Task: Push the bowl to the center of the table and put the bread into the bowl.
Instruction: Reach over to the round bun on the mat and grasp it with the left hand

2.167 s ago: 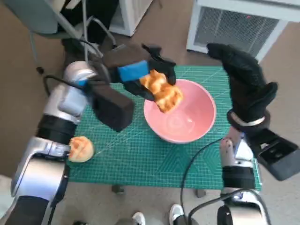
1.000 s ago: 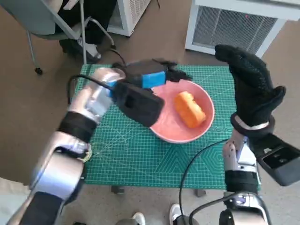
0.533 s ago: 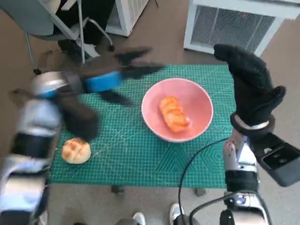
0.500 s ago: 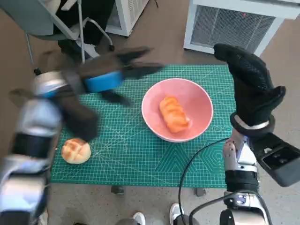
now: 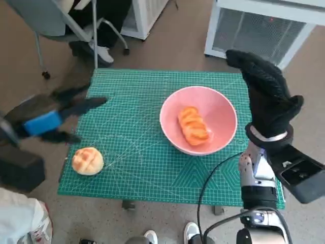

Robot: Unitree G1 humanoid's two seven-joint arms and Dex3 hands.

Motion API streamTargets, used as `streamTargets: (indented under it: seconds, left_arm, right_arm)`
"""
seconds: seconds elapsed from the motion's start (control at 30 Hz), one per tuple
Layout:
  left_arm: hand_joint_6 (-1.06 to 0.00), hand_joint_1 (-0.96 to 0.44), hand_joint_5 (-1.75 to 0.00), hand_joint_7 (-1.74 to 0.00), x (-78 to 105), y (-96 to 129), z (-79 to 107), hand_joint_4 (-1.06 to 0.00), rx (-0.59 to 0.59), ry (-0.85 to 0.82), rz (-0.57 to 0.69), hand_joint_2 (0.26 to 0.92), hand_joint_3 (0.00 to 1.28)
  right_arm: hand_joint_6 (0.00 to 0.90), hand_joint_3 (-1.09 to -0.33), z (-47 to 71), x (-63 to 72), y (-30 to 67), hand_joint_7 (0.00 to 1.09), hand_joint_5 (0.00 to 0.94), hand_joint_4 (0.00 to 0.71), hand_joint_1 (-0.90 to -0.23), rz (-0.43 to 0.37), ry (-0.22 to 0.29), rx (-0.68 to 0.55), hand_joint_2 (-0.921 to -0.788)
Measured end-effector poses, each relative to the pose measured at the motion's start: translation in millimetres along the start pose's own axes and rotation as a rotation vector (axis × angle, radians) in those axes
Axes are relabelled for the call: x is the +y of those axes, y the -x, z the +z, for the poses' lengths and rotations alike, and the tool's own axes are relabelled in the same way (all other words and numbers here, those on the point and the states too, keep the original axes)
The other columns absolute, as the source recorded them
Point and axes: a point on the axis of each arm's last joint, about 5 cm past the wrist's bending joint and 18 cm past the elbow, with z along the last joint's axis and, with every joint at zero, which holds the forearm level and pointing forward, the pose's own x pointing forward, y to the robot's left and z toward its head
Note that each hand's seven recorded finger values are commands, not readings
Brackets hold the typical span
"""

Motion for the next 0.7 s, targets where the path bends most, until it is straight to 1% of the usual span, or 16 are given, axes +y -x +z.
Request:
streamTargets:
  seconds: [0.13,0.33,0.57,0.7]
  left_arm:
    - [-0.36,-0.26,-0.01,-0.03,-10.0,10,1.9,-0.15,0.045,0.025,-0.019,0.821,0.0]
    - [-0.36,-0.25,0.0,-0.02,-22.2,15,6.1,-0.15,0.087,0.054,-0.046,0.823,0.0]
    - [-0.36,-0.24,-0.01,-0.02,-33.8,12,4.8,-0.17,0.097,0.083,-0.064,0.82,0.0]
    - [-0.36,-0.24,-0.01,-0.02,-43.6,7,2.1,-0.19,0.111,0.095,-0.098,0.818,0.0]
  right_arm:
    - [-0.001,-0.786,-0.7,-0.4,-0.3,0.64,0.423,-0.001,-0.584,0.004,-0.015,-0.001,-0.921]
    - [-0.001,-0.778,-3.4,-1.0,-0.6,0.63,0.429,-0.001,-0.586,0.012,-0.027,0.005,-0.921]
    - [-0.001,-0.771,-7.4,-1.2,-1.3,0.63,0.438,-0.001,-0.582,0.027,-0.032,0.018,-0.921]
    - [-0.001,-0.775,-8.7,-0.8,-1.3,0.64,0.443,-0.001,-0.585,0.036,-0.035,0.021,-0.921]
